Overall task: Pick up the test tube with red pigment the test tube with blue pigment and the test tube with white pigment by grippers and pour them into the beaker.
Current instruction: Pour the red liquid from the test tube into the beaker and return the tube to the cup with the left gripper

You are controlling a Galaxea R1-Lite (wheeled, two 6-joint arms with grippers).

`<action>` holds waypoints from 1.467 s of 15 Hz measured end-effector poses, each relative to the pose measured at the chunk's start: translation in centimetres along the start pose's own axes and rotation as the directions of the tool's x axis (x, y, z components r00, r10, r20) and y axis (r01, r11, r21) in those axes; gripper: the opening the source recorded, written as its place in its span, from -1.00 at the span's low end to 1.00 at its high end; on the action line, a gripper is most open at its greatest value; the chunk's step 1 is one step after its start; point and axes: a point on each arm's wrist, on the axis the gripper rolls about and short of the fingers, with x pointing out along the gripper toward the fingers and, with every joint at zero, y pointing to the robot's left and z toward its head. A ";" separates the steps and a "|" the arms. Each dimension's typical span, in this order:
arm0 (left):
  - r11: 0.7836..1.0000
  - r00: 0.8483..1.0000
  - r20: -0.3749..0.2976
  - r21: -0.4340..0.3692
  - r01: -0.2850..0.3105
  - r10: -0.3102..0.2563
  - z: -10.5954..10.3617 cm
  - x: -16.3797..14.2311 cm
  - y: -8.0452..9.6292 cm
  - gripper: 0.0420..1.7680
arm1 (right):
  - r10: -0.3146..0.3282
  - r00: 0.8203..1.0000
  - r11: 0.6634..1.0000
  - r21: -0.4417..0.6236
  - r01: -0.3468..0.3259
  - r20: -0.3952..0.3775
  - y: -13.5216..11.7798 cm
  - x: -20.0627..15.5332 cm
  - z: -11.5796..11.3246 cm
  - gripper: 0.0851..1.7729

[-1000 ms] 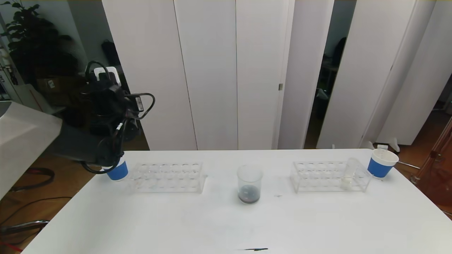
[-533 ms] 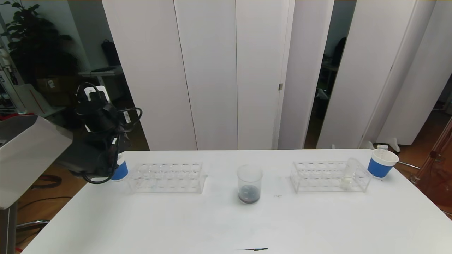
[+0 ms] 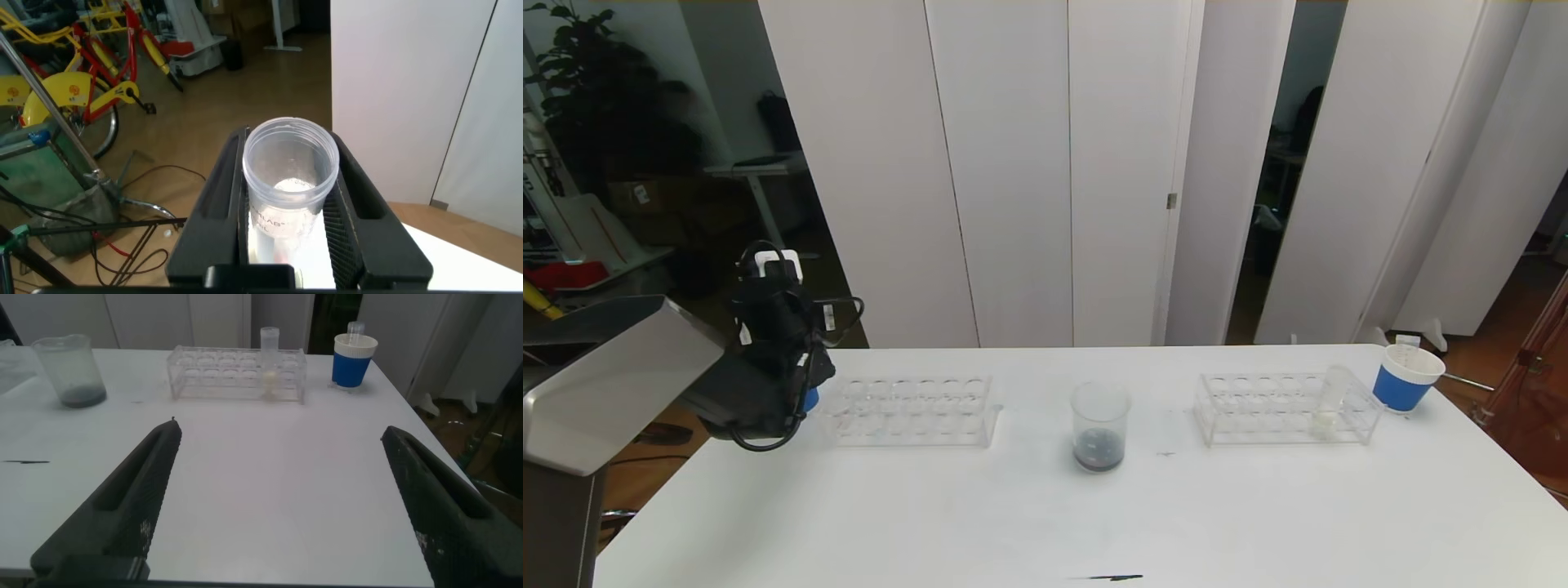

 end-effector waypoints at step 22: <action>0.987 0.991 -0.130 0.151 0.046 -0.027 -4.1 0.5 0.4 0.05 | 0.000 1.000 1.000 0.000 0.000 0.000 0.0 0.0 0.0 0.98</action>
